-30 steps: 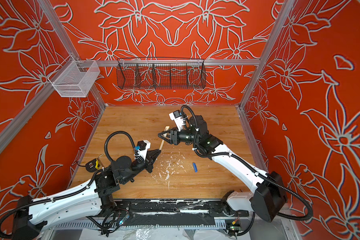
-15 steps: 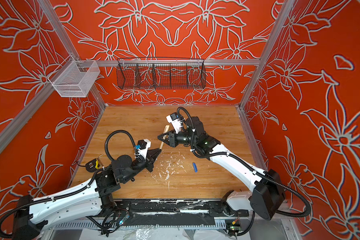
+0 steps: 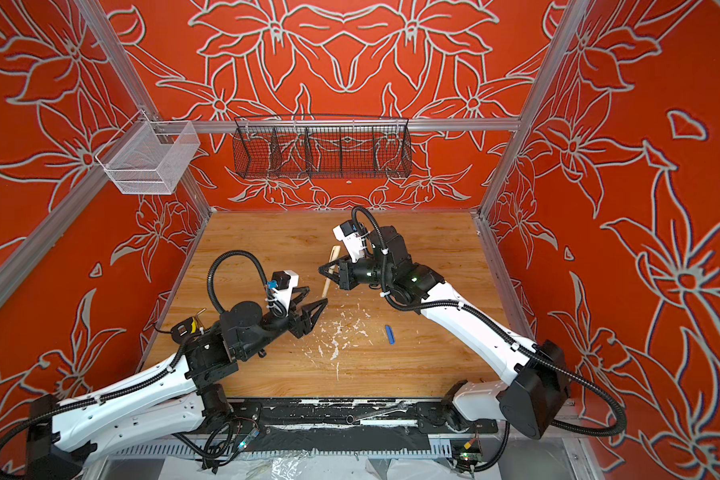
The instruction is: Insert the pens into the pen caps
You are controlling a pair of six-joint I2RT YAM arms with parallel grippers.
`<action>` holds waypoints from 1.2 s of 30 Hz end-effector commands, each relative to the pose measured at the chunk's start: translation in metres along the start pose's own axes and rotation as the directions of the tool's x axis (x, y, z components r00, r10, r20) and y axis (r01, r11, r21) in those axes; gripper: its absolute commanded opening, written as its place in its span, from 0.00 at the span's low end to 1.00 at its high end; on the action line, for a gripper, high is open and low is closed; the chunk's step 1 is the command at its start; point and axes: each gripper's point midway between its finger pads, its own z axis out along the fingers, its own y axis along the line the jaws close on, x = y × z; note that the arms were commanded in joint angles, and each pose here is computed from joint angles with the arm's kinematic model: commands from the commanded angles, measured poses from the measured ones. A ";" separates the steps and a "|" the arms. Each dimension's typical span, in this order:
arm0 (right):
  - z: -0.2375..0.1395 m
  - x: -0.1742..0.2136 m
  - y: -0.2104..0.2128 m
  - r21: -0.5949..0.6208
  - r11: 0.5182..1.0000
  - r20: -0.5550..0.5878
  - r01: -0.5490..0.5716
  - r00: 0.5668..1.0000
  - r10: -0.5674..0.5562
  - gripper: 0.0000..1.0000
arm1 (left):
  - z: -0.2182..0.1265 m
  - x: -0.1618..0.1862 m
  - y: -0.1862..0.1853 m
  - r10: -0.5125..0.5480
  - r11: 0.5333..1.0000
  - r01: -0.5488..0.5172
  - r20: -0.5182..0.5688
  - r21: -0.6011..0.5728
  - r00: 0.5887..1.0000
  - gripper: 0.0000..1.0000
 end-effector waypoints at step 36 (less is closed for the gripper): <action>0.006 0.031 -0.014 0.046 0.997 -0.136 -0.069 0.988 0.075 0.00 | 0.033 0.021 -0.029 -0.076 0.920 0.179 -0.290 0.348 0.954 0.54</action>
